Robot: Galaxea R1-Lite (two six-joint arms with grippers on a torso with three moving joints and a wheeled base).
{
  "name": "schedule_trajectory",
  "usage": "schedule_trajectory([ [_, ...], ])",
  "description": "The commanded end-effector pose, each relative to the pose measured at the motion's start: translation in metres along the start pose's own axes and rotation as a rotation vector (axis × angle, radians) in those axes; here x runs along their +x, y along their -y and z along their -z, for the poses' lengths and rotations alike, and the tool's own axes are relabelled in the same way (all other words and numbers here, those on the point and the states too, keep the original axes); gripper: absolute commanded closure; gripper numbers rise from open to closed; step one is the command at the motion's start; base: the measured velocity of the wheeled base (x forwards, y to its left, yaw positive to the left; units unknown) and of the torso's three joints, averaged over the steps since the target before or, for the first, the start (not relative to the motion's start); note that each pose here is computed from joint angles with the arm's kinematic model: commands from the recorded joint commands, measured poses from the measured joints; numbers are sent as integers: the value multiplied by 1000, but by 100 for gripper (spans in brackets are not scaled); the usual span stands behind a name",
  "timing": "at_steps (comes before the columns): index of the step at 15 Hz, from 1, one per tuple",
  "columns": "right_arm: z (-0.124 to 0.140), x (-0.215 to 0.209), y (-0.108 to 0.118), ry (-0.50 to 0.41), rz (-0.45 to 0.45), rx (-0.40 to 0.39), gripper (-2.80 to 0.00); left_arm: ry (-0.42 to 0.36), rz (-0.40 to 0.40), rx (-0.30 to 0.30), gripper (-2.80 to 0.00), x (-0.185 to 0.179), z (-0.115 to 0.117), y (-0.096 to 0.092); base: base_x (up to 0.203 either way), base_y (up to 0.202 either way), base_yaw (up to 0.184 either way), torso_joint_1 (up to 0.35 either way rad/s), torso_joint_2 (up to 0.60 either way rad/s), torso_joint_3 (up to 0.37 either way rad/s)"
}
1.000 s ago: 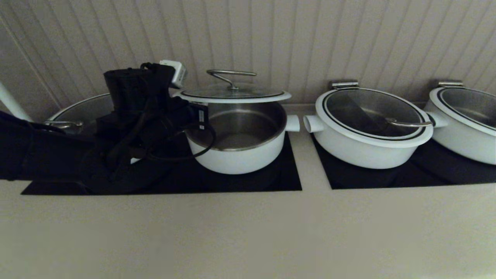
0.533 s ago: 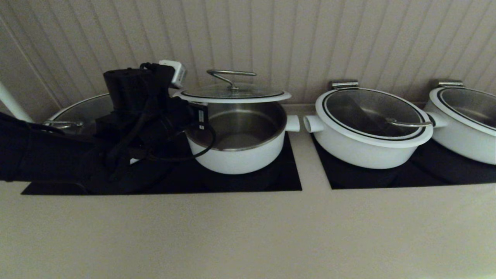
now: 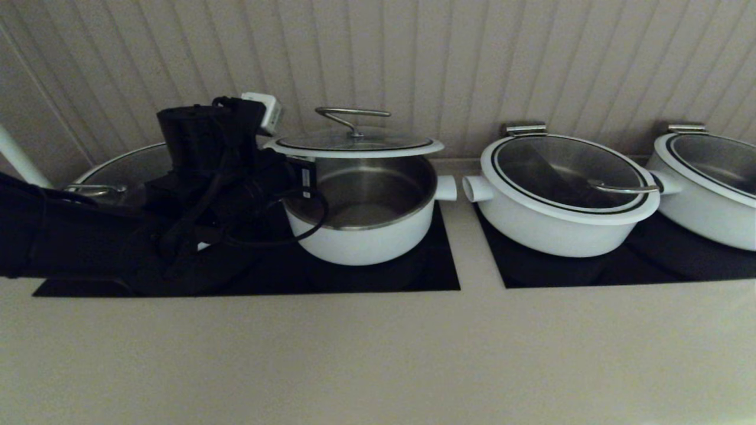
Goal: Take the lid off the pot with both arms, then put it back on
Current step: Open the pot lid completely
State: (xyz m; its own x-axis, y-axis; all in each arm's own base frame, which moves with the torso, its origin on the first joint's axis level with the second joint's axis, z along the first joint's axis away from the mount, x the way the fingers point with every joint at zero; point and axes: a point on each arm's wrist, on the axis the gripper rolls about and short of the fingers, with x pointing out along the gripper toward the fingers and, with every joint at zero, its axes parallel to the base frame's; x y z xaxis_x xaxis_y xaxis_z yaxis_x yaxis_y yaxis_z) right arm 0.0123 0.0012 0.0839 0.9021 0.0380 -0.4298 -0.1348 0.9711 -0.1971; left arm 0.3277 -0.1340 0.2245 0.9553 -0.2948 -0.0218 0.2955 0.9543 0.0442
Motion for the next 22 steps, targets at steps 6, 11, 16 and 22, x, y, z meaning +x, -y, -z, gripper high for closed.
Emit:
schedule_trajectory([
  [6,18,-32,-6,452,83,-43,0,10,-1,-2,0,0,-2,0,0,0,0,0,0,0],
  [11,18,-31,-6,450,82,-42,0,23,-1,-1,0,-4,-7,-1,0,0,0,0,0,0],
  [16,18,-32,-6,451,82,-42,0,32,-2,-5,0,-3,-9,-1,0,0,0,0,0,0],
  [22,17,-32,-6,466,88,-43,0,76,-4,-12,0,3,-21,-1,0,0,0,0,0,0],
])
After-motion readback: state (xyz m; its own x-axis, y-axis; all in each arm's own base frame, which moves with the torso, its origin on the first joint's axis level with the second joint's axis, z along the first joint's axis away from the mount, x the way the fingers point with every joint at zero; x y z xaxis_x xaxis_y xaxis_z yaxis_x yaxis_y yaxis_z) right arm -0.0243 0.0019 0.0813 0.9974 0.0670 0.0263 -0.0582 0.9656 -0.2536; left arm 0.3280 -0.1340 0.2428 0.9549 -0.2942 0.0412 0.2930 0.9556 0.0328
